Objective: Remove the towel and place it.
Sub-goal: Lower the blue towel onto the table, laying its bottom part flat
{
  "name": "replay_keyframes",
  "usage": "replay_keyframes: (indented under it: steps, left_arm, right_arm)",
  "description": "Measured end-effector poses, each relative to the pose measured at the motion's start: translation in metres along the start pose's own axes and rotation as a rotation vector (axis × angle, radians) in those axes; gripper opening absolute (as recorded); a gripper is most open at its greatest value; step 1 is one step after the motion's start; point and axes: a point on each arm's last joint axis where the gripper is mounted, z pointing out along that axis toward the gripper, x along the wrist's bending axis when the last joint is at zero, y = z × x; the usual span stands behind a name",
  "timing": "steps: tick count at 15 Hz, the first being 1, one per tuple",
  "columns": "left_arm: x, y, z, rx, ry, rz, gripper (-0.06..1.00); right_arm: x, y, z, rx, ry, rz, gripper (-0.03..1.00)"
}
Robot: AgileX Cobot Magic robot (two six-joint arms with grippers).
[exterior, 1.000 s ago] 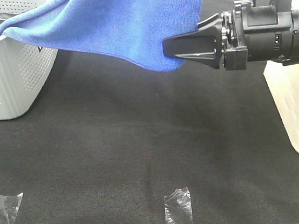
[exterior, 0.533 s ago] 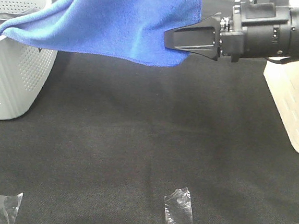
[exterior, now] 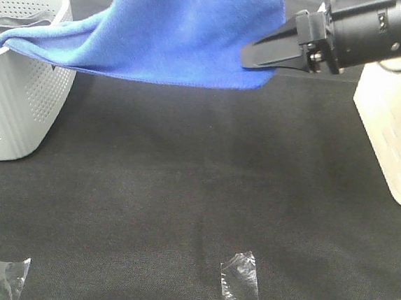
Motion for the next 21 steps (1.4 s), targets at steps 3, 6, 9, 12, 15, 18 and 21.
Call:
replay_keyframes:
  steps: [3, 6, 9, 12, 15, 18, 21]
  left_arm:
    - [-0.005, -0.003, 0.007, 0.016, -0.018, -0.113, 0.00]
    - [-0.007, -0.006, 0.011, 0.030, -0.027, -0.238, 0.00]
    - [-0.007, -0.007, 0.012, 0.039, -0.011, -0.303, 0.00]
    - [-0.005, -0.010, 0.020, 0.033, 0.043, -0.232, 0.00]
    - [0.001, -0.007, 0.022, -0.014, 0.120, -0.104, 0.00]
    - [0.020, -0.010, 0.022, -0.083, 0.208, -0.035, 0.00]
    - [0.053, -0.025, 0.023, -0.198, 0.316, -0.030, 0.00]
  right_arm:
    - [0.007, 0.031, -0.029, 0.052, -0.155, -0.008, 0.03]
    - [0.022, 0.062, -0.060, 0.052, -0.265, 0.016, 0.03]
    - [0.032, 0.083, -0.088, 0.040, -0.390, -0.014, 0.03]
    - [0.030, 0.097, -0.109, 0.046, -0.563, -0.084, 0.03]
    - [0.037, 0.120, -0.132, -0.036, -0.687, -0.178, 0.03]
    - [0.047, 0.146, -0.151, -0.230, -0.751, -0.260, 0.03]
    - [0.049, 0.166, -0.160, -0.450, -0.814, -0.338, 0.03]
